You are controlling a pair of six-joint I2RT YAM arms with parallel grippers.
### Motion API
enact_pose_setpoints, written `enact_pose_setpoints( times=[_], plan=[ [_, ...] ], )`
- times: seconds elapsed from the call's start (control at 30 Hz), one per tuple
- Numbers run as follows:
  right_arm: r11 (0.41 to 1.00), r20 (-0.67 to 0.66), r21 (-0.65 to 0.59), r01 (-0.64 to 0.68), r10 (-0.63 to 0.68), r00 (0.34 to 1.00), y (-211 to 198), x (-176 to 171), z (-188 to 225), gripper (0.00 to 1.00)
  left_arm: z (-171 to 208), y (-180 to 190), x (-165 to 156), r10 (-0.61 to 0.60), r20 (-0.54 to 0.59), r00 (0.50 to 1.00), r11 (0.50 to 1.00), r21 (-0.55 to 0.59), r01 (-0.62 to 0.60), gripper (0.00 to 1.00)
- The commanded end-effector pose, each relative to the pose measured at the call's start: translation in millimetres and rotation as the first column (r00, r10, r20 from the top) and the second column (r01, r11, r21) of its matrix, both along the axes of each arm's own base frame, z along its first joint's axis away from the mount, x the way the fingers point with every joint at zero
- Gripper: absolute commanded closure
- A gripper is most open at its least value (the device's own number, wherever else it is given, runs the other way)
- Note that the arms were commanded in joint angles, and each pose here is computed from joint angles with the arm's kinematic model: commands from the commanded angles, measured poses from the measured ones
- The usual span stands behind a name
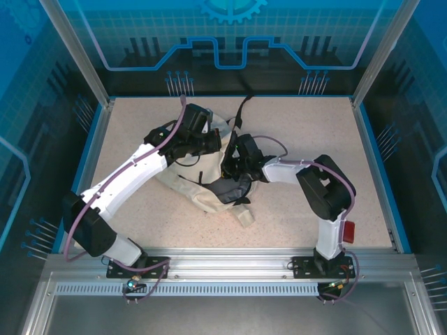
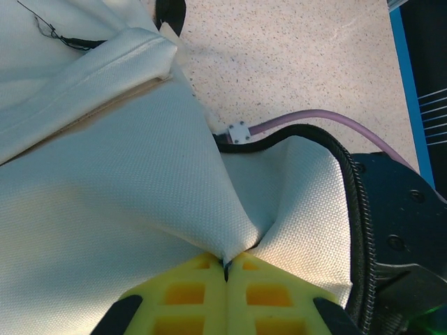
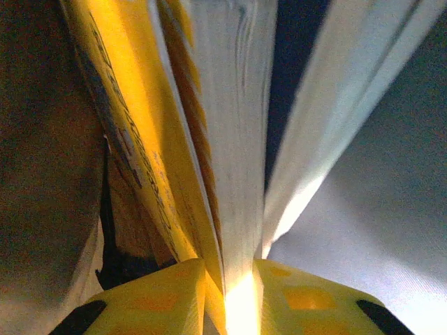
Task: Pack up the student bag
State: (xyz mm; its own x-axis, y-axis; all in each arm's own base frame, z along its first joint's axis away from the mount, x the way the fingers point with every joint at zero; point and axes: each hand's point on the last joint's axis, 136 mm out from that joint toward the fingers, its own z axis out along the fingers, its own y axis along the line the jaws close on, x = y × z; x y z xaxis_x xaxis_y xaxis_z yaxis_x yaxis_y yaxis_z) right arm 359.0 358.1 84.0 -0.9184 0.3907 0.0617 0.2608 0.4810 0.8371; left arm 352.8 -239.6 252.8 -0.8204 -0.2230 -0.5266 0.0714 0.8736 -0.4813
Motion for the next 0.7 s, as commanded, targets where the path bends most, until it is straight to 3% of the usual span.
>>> enact_pose_setpoints(
  times=[0.0,0.3,0.37,0.5,0.57,0.67],
  plan=[
    [0.997,0.086,0.070,-0.023,0.016,0.996,9.5,13.5,23.1,0.75,24.2,0.6,0.7,0.003,0.065,0.998,0.998,-0.063,0.001,1.00],
    [0.999,0.105,-0.015,0.035,-0.033,0.994,-55.0,-18.8,36.0,0.51,18.2,7.3,-1.5,0.024,0.033,0.999,0.996,-0.083,-0.021,1.00],
    [0.996,0.106,-0.068,0.057,-0.050,0.993,-76.2,-30.7,36.3,0.46,15.5,7.3,-3.0,0.022,0.015,1.000,0.995,-0.097,-0.021,0.85],
    [0.971,0.113,-0.197,0.135,-0.114,0.987,-125.8,-52.1,33.3,0.37,7.4,14.1,-6.1,0.036,-0.020,0.999,0.992,-0.121,-0.038,0.40],
    [0.945,0.129,-0.272,0.182,-0.151,0.980,-152.4,-57.8,33.7,0.33,1.7,24.4,-6.8,0.062,-0.035,0.997,0.990,-0.122,-0.066,0.28],
    [0.892,0.199,-0.388,0.231,-0.164,0.966,-186.1,-59.8,42.0,0.29,-20.5,51.6,-9.3,0.140,-0.085,0.987,0.984,-0.102,-0.148,0.18]
  ],
)
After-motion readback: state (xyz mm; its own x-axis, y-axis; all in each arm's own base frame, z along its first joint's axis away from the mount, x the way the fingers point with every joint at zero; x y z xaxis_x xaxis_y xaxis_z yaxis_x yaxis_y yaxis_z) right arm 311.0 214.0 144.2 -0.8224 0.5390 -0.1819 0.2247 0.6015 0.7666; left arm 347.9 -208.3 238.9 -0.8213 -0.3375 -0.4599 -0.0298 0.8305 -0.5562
